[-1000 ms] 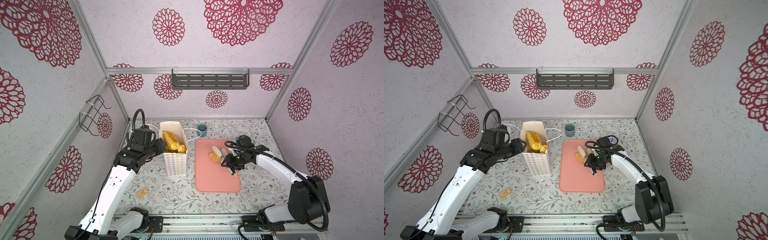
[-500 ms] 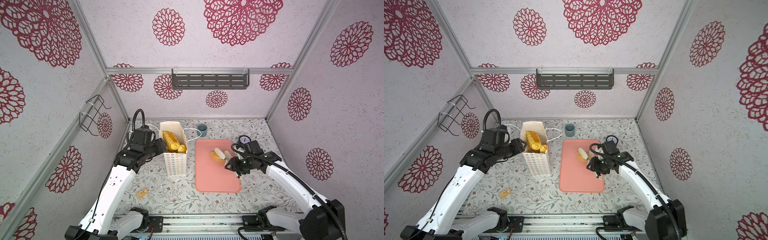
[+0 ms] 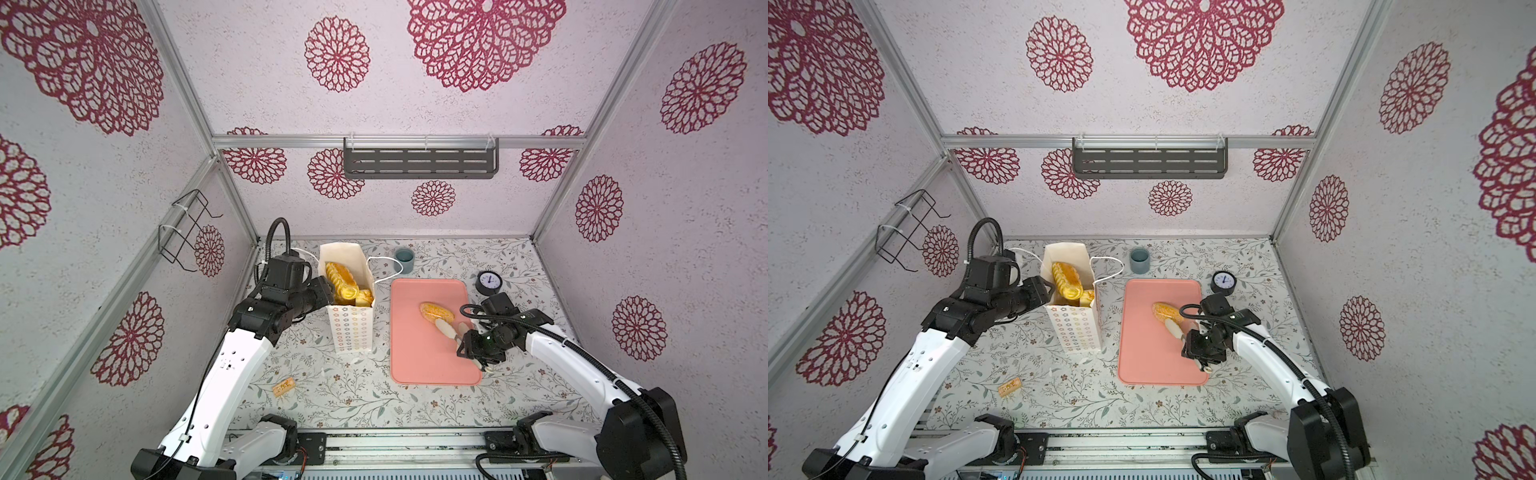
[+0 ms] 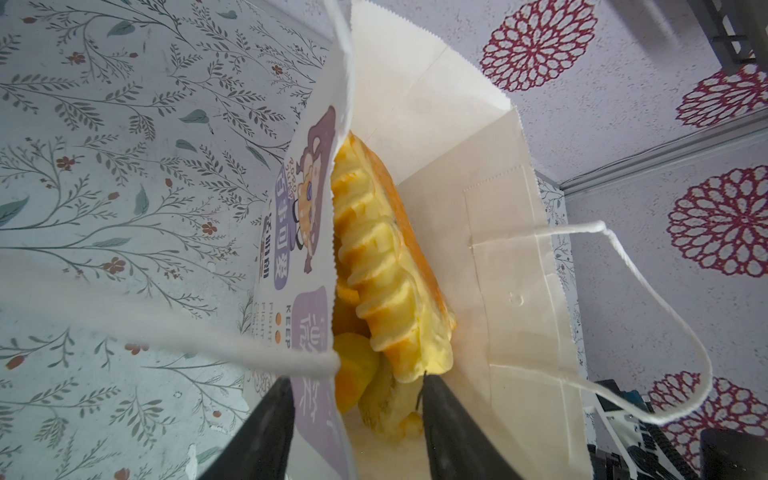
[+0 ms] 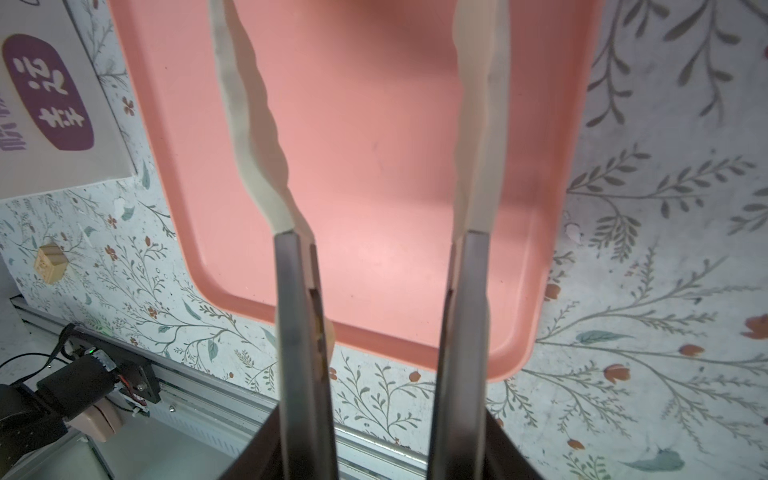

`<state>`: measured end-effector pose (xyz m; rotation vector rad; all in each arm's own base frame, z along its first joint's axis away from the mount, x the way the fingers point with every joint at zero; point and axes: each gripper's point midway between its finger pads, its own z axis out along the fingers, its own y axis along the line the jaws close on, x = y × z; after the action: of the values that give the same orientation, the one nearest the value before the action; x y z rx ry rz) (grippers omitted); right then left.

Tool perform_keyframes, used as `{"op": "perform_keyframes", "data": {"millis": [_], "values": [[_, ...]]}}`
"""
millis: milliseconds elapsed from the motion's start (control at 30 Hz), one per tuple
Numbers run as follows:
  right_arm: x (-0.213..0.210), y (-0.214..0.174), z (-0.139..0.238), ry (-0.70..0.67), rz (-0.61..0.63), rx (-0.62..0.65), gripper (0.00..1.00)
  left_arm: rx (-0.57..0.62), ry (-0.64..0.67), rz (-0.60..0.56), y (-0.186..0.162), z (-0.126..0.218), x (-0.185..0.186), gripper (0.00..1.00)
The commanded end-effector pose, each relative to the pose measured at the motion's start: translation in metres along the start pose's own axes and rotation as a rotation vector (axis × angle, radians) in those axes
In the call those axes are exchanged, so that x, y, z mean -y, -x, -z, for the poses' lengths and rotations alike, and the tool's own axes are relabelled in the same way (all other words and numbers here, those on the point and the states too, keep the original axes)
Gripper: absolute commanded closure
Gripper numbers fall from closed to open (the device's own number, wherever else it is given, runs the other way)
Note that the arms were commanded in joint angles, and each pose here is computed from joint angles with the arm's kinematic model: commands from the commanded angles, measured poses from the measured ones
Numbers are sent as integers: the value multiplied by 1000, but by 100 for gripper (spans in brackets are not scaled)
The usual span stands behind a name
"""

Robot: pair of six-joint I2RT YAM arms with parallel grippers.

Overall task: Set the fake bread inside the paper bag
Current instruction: 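Lower the right tongs onto the orange sugar-coated roll and pinch it, then lift the sugar-coated roll with the right tongs and carry it over the bag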

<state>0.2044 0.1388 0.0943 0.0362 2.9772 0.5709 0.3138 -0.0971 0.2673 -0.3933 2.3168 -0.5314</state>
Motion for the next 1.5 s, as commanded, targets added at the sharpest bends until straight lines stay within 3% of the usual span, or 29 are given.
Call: {"op": "perform_keyframes", "data": {"millis": [0, 700, 867, 1000, 1233, 1467], "values": [[0, 7, 0, -18, 45, 15, 48, 17, -5, -7, 6, -3, 0, 47], [-20, 97, -9, -101, 156, 73, 45, 13, 0, -5, 6, -5, -2, 47], [-30, 111, -17, -74, 160, 67, 51, 20, -1, -2, 8, -2, -1, 47], [-34, 118, -15, -64, 154, 79, 63, 27, 0, -5, 11, 2, 0, 47], [-50, 118, 32, -24, 145, 187, 74, 57, 7, -16, 19, 16, 2, 32], [-89, 123, 127, 65, 176, 393, 75, 106, 5, -12, 32, 34, 5, 16]]}}
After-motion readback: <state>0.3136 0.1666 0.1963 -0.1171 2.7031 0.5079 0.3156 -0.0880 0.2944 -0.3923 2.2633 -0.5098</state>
